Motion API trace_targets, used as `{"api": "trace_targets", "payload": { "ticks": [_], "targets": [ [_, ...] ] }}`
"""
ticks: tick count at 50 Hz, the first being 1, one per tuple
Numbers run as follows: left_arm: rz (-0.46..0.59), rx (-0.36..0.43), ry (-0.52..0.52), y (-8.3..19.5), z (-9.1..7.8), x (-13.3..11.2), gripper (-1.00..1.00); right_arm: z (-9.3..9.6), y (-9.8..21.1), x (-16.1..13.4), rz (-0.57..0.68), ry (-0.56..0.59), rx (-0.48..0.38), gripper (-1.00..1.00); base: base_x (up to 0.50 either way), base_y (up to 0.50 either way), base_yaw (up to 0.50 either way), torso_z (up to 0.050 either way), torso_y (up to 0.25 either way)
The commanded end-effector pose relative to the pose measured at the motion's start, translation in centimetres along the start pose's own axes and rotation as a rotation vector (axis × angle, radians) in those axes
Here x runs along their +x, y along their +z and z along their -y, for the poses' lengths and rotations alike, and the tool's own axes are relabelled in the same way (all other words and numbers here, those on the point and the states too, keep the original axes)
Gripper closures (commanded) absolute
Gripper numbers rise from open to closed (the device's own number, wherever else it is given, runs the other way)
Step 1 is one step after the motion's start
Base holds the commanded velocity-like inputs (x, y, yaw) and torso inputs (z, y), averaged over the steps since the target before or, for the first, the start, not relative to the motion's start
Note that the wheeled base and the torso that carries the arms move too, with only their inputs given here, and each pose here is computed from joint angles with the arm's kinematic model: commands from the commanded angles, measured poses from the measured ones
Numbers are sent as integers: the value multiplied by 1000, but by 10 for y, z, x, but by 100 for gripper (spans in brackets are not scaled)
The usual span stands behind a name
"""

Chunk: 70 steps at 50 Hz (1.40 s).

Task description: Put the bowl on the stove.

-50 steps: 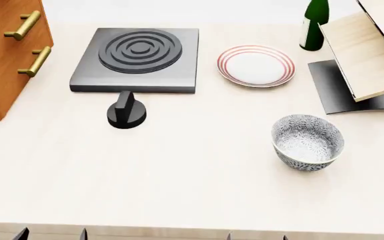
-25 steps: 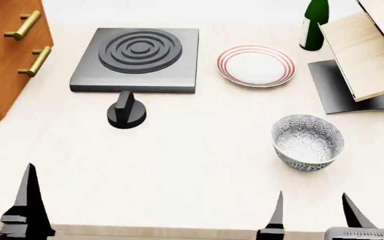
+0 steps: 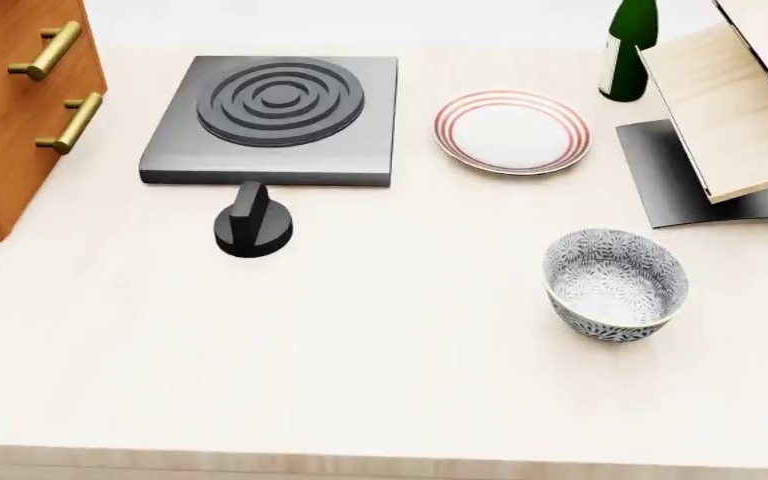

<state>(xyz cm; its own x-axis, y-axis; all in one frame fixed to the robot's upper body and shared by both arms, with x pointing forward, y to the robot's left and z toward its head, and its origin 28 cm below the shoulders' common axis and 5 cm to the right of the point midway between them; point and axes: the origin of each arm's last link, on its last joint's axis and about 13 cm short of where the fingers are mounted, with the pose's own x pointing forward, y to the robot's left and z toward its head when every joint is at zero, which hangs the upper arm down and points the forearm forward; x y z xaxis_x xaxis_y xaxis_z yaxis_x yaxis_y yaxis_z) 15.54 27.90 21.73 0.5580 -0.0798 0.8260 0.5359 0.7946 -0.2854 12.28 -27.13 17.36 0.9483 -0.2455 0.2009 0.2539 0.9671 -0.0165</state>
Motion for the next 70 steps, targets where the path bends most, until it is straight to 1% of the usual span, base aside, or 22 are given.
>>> {"api": "trace_targets", "payload": {
  "ticks": [1, 6, 8, 9, 12, 13, 14, 16, 22, 29, 46, 49, 60, 64, 68, 70],
  "targets": [
    [78, -85, -101, 22, 12, 3, -100, 18, 17, -22, 36, 3, -6, -100, 0, 0, 0, 0, 0],
    [79, -87, -112, 22, 14, 3, -100, 15, 19, -21, 48, 27, -19, -100, 0, 0, 0, 0, 0],
    [77, -88, -119, 21, 15, 2, -100, 13, 19, -20, 50, 39, -41, -100, 0, 0, 0, 0, 0],
    [78, -88, -120, 21, 15, 2, -100, 13, 19, -20, 51, 36, -33, -100, 0, 105, 0, 0, 0],
    [80, -91, -122, 22, 15, 2, -100, 11, 19, -18, 50, 52, -49, -100, 0, 434, 0, 0, 0],
    [80, -90, -122, 22, 14, 3, -100, 10, 18, -18, 49, 65, -42, -100, 0, 500, 0, 0, 0],
    [81, -91, -123, 22, 15, 3, -100, 9, 17, -18, 44, 71, -69, -100, 0, 500, 0, 0, 0],
    [81, -91, -125, 22, 15, 3, -100, 8, 17, -17, 44, 75, -51, -100, 0, 500, 0, 0, 0],
    [74, -95, -128, 21, 15, 2, -100, 7, 15, -16, 38, 79, -63, -100, 0, 500, 0, 0, 0],
    [72, -96, -128, 19, 15, 2, -100, 4, 9, -14, 24, 91, -61, -100, 0, 500, 0, 0, 0],
    [69, -99, -132, 18, 15, 1, -100, 1, 7, -12, 11, 110, -55, -100, 0, 496, 0, 0, 0],
    [68, -99, -134, 18, 15, 1, -100, 1, 7, -12, 8, 101, -46, -100, 0, 42, 0, 0, 0],
    [68, -99, -138, 18, 15, 0, -100, 1, 4, -10, -15, 96, -76, -100, 0, 0, 0, 0, 0],
    [68, -100, -139, 18, 15, 0, -100, 1, 5, -11, -17, 99, -62, -100, 0, 0, 0, 0, 0],
    [67, -100, -142, 18, 15, 0, -100, 1, 7, -14, 27, 134, -25, -100, 131, 0, 0, 0, 0],
    [64, -102, -144, 18, 16, 0, -100, 0, 7, -14, 11, 142, -33, -100, 500, 0, 0, 0, 0]
  ]
}}
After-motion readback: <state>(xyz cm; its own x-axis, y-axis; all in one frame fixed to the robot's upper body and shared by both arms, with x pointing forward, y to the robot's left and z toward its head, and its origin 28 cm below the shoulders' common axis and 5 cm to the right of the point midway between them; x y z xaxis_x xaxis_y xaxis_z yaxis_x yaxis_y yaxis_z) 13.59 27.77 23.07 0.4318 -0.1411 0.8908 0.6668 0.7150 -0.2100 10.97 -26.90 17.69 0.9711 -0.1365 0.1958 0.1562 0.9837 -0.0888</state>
